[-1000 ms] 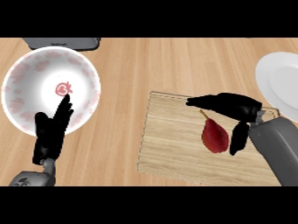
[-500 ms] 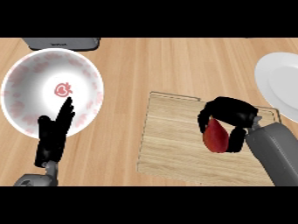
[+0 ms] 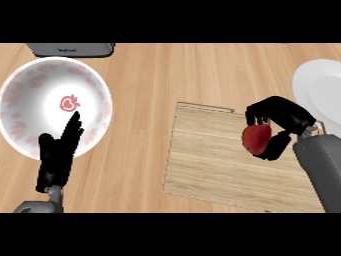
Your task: Pick the pear from the tray and place it in the plate
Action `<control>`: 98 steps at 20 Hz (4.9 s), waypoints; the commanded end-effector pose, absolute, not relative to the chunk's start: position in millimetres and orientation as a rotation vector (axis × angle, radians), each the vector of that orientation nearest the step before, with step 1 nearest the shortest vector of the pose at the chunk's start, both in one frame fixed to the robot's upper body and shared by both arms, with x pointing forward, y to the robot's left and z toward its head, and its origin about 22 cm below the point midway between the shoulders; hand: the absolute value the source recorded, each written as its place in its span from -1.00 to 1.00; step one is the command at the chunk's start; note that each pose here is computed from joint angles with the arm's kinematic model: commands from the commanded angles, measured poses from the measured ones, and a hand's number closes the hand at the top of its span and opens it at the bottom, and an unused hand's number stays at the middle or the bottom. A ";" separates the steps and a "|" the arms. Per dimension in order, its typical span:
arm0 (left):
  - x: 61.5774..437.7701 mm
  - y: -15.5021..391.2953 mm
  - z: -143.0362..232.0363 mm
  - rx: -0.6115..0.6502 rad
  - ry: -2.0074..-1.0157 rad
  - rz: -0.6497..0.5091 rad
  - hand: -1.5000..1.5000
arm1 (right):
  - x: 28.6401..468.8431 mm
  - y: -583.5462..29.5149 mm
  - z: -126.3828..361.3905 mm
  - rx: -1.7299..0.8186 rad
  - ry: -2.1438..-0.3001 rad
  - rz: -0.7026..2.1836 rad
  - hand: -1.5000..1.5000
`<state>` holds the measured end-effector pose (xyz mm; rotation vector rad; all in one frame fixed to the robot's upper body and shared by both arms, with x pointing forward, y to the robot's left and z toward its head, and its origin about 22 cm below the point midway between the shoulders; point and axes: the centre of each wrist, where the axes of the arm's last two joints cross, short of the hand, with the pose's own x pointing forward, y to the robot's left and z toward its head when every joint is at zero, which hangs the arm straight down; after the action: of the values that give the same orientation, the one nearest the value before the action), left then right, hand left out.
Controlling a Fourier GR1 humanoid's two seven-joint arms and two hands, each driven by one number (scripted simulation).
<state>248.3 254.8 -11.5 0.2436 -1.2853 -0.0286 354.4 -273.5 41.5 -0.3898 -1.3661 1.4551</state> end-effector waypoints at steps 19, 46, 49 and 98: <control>254.4 245.0 -2.8 0.251 -1.284 -0.043 0.00 | 352.1 -367.7 142.8 -1.187 -1.556 0.596 1.00; 262.6 238.0 -7.5 0.212 -1.320 -0.084 0.00 | 354.2 -484.7 87.6 -0.941 -1.017 0.744 1.00; 264.6 233.3 5.6 0.201 -1.318 -0.079 0.00 | 350.4 -492.8 93.4 -0.883 -1.011 0.760 -1.00; 257.0 238.5 -16.2 0.212 -1.313 -0.056 0.00 | 275.0 -551.4 66.4 -0.534 -1.614 0.179 -1.00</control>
<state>257.3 237.6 -9.5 0.2123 -1.3185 -0.0672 280.8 -543.3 59.2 -0.5068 -1.6108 0.1858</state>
